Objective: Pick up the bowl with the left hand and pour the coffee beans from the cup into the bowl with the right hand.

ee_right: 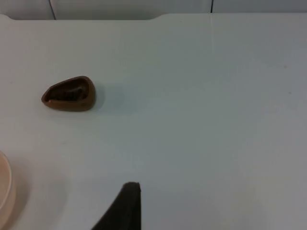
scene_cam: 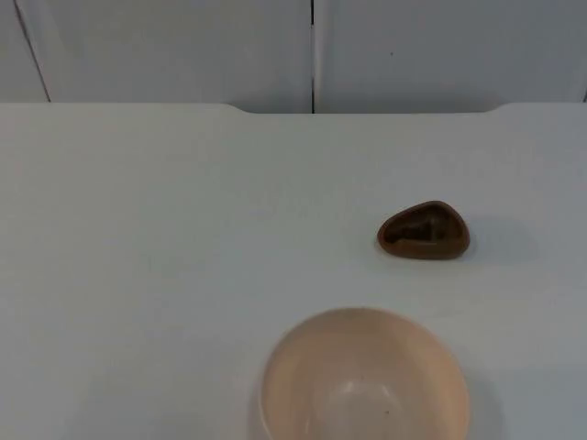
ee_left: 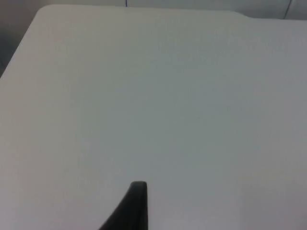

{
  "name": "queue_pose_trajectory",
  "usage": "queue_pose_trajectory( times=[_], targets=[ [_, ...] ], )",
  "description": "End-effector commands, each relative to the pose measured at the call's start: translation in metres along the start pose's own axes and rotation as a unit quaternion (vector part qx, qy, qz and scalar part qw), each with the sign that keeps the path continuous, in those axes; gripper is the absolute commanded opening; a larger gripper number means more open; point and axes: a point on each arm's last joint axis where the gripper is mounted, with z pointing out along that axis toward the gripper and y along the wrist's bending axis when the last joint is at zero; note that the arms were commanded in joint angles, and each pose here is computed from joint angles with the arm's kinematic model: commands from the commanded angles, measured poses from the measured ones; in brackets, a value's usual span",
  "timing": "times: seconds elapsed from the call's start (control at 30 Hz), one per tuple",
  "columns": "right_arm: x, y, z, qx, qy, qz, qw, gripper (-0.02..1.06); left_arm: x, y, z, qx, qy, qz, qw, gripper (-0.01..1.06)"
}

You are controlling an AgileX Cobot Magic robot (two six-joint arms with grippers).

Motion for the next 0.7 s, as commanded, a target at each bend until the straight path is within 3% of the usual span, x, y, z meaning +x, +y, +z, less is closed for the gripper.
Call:
queue_pose_trajectory(
  times=[0.0,0.67],
  targets=[
    [0.000,0.000,0.000,0.003,-0.002,0.004,1.0000,1.05,-0.002,0.000,0.002,-0.001,-0.002,-0.003,1.000,1.05],
    [0.000,0.000,0.000,0.004,-0.001,0.004,1.0000,1.05,-0.036,-0.003,0.027,0.017,0.008,-0.021,1.000,1.05]
  ],
)
